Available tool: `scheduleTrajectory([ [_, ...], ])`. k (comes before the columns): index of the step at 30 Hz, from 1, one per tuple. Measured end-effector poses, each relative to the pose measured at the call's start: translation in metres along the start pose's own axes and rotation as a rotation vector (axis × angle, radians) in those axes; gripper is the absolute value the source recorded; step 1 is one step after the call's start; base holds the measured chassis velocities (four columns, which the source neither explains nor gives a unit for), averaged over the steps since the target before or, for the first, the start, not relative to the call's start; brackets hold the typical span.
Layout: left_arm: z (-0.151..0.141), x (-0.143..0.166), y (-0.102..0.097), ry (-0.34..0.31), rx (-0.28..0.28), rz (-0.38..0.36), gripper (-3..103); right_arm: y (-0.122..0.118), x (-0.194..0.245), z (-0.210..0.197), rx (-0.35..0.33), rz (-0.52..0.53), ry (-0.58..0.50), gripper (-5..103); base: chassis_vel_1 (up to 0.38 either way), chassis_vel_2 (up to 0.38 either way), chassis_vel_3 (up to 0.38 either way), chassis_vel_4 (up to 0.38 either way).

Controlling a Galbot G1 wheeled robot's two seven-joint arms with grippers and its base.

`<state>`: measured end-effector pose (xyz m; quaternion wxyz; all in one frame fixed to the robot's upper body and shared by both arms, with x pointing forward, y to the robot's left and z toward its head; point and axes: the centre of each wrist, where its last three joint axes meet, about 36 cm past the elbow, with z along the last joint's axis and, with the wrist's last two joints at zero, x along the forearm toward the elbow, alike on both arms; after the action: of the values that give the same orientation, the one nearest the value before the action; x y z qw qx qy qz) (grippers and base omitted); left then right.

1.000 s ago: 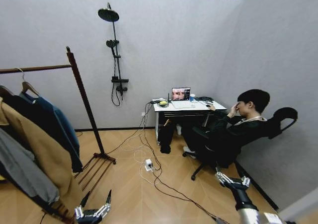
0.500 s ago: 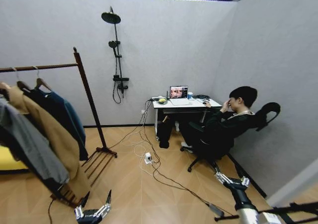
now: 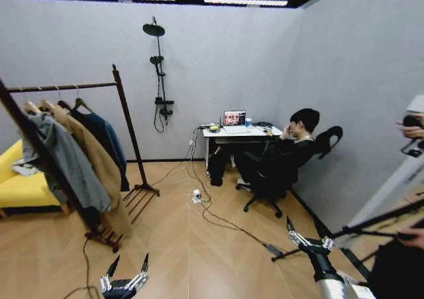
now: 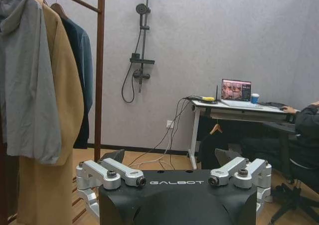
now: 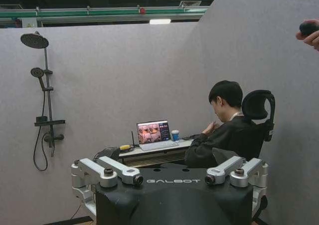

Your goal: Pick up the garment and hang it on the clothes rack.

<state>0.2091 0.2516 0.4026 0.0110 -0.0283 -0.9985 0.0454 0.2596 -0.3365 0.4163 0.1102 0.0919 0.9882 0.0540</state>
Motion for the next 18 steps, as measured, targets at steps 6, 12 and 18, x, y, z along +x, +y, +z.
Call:
scheduleTrajectory([
  [6,0.0,0.0,0.0,0.0,0.0,0.0,100,-0.001,-0.001,0.001,0.001,0.012,-0.009,100,0.293,-0.315,-0.326,0.321],
  [12,0.0,0.0,0.0,0.0,0.0,0.0,100,0.001,0.001,0.001,0.0,0.01,-0.009,100,0.097,-0.055,-0.149,0.12],
  [18,0.0,0.0,0.0,0.0,0.0,0.0,100,0.006,0.001,-0.009,0.007,-0.002,-0.013,100,-0.056,0.015,0.068,-0.034],
])
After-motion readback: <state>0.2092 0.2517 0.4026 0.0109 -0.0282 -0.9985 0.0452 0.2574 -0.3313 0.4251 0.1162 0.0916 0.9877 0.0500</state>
